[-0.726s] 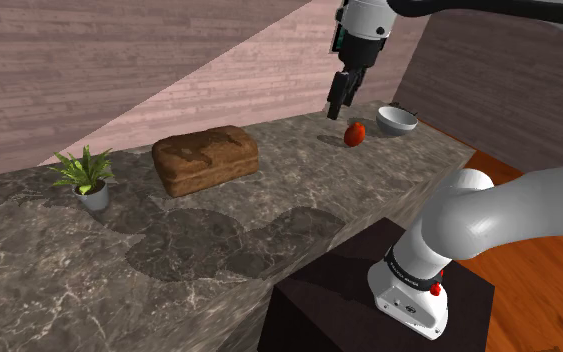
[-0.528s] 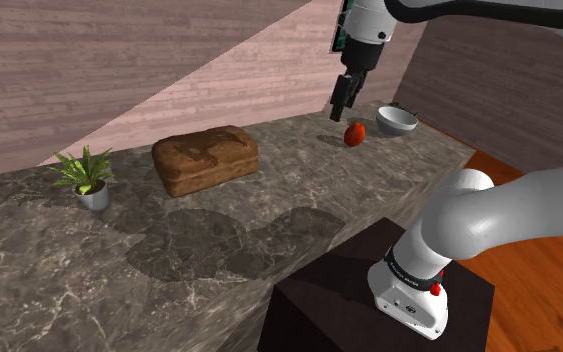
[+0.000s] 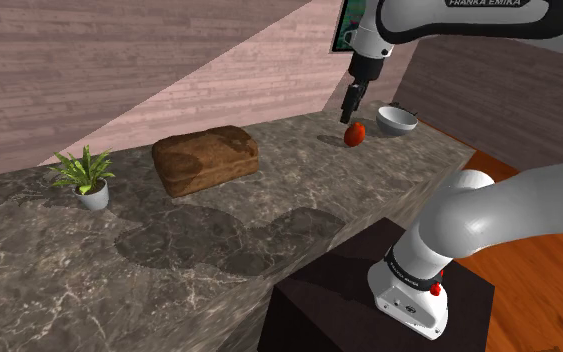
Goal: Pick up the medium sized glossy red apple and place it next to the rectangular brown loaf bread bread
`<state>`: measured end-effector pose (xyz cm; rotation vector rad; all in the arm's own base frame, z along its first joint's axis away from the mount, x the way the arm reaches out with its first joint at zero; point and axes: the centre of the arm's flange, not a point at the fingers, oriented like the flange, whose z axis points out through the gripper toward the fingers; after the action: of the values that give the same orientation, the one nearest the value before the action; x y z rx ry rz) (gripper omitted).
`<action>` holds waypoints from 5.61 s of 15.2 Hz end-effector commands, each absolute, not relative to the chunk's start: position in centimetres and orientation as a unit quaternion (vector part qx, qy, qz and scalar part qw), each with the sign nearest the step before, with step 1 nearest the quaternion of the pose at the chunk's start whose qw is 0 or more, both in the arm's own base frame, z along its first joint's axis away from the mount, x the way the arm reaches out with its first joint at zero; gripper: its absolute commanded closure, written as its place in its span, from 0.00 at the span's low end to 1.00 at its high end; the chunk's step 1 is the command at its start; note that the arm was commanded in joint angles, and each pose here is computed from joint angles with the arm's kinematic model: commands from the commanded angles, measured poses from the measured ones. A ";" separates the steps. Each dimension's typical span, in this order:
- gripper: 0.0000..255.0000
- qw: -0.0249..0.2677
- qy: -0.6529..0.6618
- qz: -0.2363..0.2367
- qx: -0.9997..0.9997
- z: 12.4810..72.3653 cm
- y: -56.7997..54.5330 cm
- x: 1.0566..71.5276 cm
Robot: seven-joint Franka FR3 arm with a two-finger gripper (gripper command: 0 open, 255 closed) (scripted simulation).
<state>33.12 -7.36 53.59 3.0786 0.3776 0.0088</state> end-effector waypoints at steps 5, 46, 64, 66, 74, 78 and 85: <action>0.00 0.022 0.145 -0.001 0.989 50.4 -14.7 34.5; 1.00 0.028 0.220 -0.014 0.975 35.9 -38.5 41.5; 1.00 0.028 0.220 -0.014 0.975 42.7 -38.5 41.5; 1.00 0.028 0.220 -0.014 0.975 43.8 -38.5 41.5; 1.00 0.028 0.220 -0.014 0.975 48.0 -38.5 41.5; 1.00 0.028 0.220 -0.014 0.975 50.1 -38.5 41.5; 1.00 0.028 0.220 -0.014 0.975 53.8 -38.5 41.5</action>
<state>41.52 -38.51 53.15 3.0093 0.6777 -0.0440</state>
